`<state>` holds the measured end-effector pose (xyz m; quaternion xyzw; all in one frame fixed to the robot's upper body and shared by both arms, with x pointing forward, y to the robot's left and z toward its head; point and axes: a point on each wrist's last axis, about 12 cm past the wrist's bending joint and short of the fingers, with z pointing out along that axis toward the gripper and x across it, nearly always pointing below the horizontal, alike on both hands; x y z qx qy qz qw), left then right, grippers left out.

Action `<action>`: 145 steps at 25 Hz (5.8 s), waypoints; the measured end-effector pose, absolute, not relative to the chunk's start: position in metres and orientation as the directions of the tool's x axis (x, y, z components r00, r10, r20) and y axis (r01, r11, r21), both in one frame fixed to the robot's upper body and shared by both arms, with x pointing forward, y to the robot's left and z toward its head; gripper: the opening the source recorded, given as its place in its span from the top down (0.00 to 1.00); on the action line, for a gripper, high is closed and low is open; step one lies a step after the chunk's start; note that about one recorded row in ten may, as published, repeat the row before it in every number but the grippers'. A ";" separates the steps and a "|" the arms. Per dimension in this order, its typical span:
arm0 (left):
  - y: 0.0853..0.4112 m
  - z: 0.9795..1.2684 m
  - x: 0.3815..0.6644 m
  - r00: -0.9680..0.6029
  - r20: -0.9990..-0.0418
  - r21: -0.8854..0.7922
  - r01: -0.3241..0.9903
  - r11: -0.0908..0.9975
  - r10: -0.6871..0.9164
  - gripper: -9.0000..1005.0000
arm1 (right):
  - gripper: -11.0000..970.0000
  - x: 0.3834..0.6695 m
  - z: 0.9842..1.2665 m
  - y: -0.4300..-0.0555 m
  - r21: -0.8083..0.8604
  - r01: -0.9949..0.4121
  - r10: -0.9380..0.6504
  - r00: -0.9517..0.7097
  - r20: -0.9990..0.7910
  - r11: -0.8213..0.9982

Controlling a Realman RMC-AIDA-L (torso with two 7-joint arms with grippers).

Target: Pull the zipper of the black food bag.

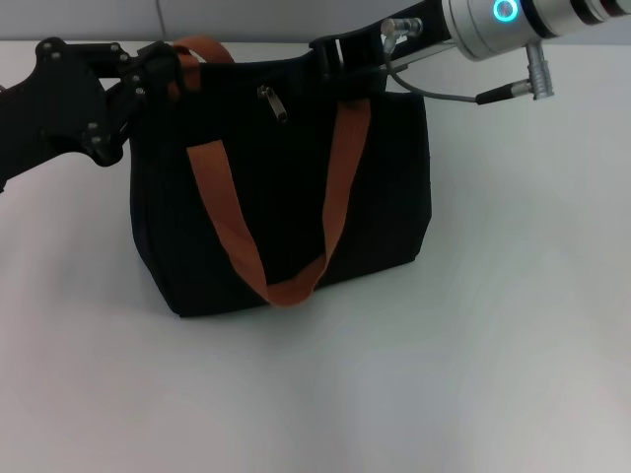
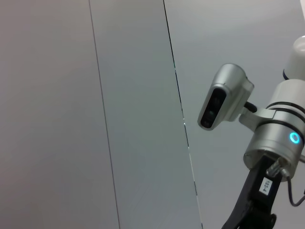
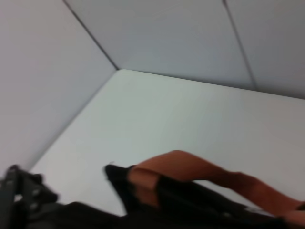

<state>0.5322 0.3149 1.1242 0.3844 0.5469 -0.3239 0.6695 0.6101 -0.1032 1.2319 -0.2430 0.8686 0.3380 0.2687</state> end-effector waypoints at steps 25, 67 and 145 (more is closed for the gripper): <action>0.316 1.127 0.531 0.198 -0.980 0.158 0.860 0.485 -0.033 0.96 | 0.78 0.614 1.220 -0.086 0.543 -0.644 -0.246 -0.737 -0.630 0.538; 0.315 1.128 0.527 0.201 -0.978 0.154 0.870 0.469 -0.051 0.96 | 0.93 0.617 1.226 -0.066 0.478 -0.678 -0.314 -0.707 -0.634 0.559; 0.324 1.126 0.515 0.212 -0.974 0.147 0.862 0.486 -0.082 0.96 | 0.80 0.617 1.219 -0.073 0.516 -0.688 -0.307 -0.706 -0.638 0.510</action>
